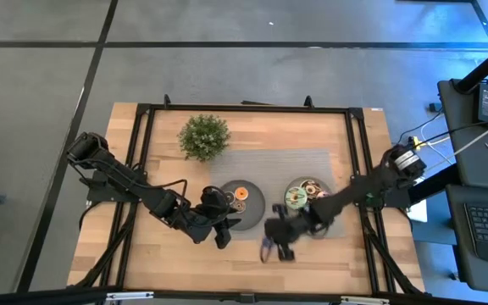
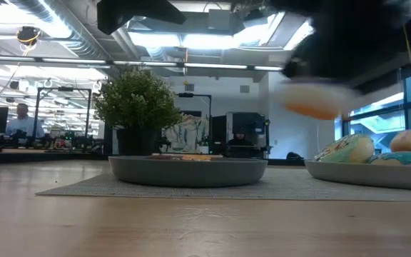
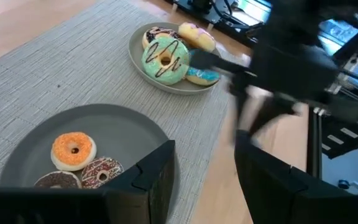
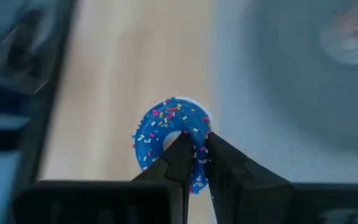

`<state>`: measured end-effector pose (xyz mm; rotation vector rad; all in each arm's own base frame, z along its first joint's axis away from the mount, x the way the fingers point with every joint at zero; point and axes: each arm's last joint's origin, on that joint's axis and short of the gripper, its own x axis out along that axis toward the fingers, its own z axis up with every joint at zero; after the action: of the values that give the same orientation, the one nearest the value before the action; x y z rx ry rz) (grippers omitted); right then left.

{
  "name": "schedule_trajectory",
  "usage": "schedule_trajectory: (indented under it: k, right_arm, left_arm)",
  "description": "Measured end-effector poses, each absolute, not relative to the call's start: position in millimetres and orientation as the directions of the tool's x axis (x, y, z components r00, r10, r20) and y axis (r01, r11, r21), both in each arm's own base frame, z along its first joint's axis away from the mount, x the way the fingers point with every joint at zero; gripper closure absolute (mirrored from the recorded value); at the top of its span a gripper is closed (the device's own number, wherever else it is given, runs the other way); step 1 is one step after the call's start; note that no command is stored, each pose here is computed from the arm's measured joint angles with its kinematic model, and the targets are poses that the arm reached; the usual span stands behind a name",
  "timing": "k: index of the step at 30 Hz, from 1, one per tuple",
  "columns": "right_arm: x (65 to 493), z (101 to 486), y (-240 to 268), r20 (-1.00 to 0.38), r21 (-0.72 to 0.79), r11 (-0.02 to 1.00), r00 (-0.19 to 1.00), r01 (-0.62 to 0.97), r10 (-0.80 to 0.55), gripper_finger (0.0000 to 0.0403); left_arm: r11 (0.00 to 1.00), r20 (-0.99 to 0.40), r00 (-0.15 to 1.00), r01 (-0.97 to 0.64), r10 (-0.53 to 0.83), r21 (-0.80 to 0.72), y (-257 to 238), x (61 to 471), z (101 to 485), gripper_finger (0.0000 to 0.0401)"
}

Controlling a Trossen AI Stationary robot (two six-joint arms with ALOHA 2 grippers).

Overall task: Pick & Place donuts
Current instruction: Put the small blue donut on the dark gray plate

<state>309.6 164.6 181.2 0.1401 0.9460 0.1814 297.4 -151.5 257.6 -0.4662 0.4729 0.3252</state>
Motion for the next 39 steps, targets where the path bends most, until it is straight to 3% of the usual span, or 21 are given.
schedule_trajectory:
  k: [8,13,18,25,31,39]
  right_arm:
    - [340.1,179.7,83.4,-0.795,0.171,0.971,0.605,0.166,0.037,0.0357]
    - [347.8,179.9,52.7,-0.789,0.202,0.95,0.615,0.237,0.014,0.0357]
    - [351.9,175.4,45.3,-0.786,0.22,0.937,0.618,0.271,0.006,0.0357]
    - [358.1,158.1,46.2,-0.8,0.209,0.939,0.6,0.273,0.004,0.0357]
    - [358.4,152.3,45.8,-0.812,0.208,0.928,0.583,0.31,-0.013,0.0357]
    - [362.1,142.1,46.4,-0.815,0.205,0.927,0.579,0.313,-0.015,0.0357]
  left_arm:
    - [0.844,-0.495,0.848,-0.398,0.188,-0.361,-151.9,298.1,258.5,0.024]
    - [0.846,-0.497,0.854,-0.373,0.153,-0.381,-153.2,298.8,259.2,0.024]
    - [0.852,-0.522,0.85,-0.322,0.068,-0.413,-155.7,298.8,258.7,0.024]
    - [0.846,-0.57,0.808,-0.192,-0.152,-0.498,-164.2,296.6,257.6,0.024]
    - [0.781,-0.581,0.765,-0.174,-0.276,-0.6,-173.7,292.0,257.5,0.024]
    - [0.759,-0.576,0.753,-0.162,-0.318,-0.63,-183.2,286.8,257.8,0.024]
